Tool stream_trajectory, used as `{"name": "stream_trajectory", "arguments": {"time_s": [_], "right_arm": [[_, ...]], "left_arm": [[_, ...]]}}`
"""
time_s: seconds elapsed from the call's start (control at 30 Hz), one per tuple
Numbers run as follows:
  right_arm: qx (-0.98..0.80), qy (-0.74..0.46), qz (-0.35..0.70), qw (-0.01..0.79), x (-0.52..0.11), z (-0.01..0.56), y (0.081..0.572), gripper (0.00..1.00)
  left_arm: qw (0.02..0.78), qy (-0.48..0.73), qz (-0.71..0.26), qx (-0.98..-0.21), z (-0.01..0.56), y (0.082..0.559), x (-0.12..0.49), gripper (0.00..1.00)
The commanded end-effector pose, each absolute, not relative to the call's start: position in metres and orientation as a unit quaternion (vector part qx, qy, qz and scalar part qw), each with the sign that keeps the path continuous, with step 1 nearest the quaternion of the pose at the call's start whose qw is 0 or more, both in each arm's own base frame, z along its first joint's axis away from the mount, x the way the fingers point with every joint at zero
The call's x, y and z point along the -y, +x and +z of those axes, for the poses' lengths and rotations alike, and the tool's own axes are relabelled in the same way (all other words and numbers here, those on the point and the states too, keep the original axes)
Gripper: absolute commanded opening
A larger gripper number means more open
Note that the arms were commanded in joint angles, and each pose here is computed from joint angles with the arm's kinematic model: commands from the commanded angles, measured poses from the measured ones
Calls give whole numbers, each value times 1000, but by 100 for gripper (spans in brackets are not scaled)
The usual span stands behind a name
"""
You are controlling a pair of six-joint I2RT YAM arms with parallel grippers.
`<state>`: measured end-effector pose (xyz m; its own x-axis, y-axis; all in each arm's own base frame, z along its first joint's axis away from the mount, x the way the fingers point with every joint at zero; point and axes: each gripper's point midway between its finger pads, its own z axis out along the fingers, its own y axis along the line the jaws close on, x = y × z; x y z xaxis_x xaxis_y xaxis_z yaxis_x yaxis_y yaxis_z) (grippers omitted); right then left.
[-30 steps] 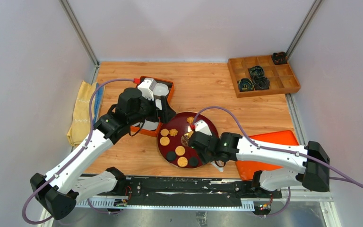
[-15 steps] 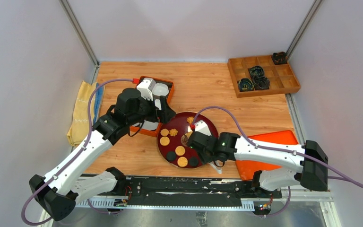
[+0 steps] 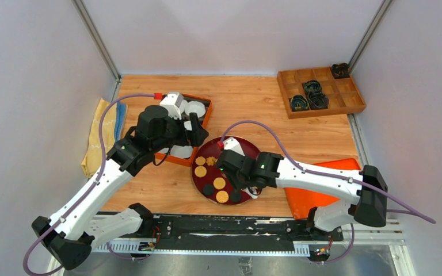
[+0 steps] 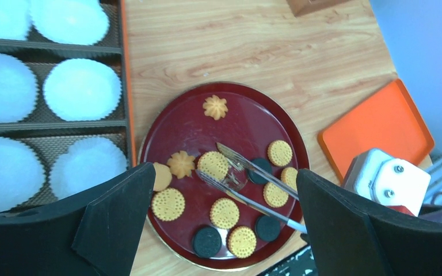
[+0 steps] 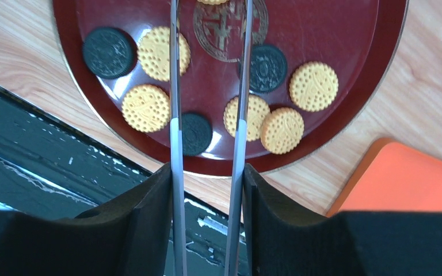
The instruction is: Pack the cookies
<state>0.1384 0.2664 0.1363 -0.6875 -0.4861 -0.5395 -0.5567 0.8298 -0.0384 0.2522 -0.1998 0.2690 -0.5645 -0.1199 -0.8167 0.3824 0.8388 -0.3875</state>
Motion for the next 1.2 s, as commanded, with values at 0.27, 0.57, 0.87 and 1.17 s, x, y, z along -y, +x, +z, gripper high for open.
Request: {"name": "stream_trajectory", "arguments": {"time_s": [0.27,0.57,0.87,1.17], "right_arm": [[-877,-320,85,349,-316,186,179,0],[-851,-366,110,359,-389,193,208,0],[-855,-378,120,333,-417,170,219,0],[-860,-380,110,321,-415,154,221,31]], "left_arm": [[534,-34,-173,-827,326,264,129,100],[545,-72,-141,-823,336,268,99,100],[545,-70,-132,-825,329,265,92,100],[537,-63,-132,-831,324,268,95,100]]}}
